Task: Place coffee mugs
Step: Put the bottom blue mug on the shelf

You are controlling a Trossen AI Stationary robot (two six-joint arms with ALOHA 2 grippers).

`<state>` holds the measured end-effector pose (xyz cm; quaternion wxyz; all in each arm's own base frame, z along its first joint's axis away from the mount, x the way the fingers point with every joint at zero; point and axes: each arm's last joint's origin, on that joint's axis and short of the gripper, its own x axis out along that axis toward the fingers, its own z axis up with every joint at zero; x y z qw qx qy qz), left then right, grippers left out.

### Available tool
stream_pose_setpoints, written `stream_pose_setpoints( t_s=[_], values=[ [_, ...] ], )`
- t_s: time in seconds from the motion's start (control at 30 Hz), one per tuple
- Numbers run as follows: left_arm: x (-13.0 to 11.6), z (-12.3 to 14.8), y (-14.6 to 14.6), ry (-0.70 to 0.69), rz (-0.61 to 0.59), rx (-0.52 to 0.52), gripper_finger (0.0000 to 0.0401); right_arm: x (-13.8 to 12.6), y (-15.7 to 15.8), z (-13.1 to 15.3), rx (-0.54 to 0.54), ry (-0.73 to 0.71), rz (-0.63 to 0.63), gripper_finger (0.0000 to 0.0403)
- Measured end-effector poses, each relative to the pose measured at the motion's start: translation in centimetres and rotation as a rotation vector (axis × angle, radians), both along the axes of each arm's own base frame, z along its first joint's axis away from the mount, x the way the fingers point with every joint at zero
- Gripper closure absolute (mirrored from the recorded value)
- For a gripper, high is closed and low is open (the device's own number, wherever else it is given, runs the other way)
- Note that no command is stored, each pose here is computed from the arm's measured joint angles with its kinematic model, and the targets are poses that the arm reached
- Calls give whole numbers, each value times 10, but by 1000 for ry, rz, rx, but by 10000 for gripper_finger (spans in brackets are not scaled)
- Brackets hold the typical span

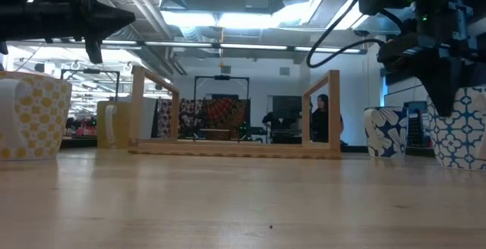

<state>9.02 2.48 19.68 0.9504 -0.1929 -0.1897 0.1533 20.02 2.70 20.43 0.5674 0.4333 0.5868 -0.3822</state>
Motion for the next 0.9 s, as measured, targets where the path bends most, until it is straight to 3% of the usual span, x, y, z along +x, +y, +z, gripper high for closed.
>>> stream_pose_setpoints(
  t_s=[0.17,0.3,0.47,0.67,0.9],
  values=[
    [0,0,0,0,3,-1,392,1,0,0,-8,-11,26,392],
    [0,0,0,0,7,-2,392,3,1,3,7,-26,27,390],
    [0,0,0,-1,7,-2,392,23,8,33,19,-173,65,395],
    [0,0,0,-1,7,-2,392,62,13,64,7,-302,200,397],
    [0,0,1,-1,23,-7,392,116,3,96,-102,-320,369,398]
  ],
)
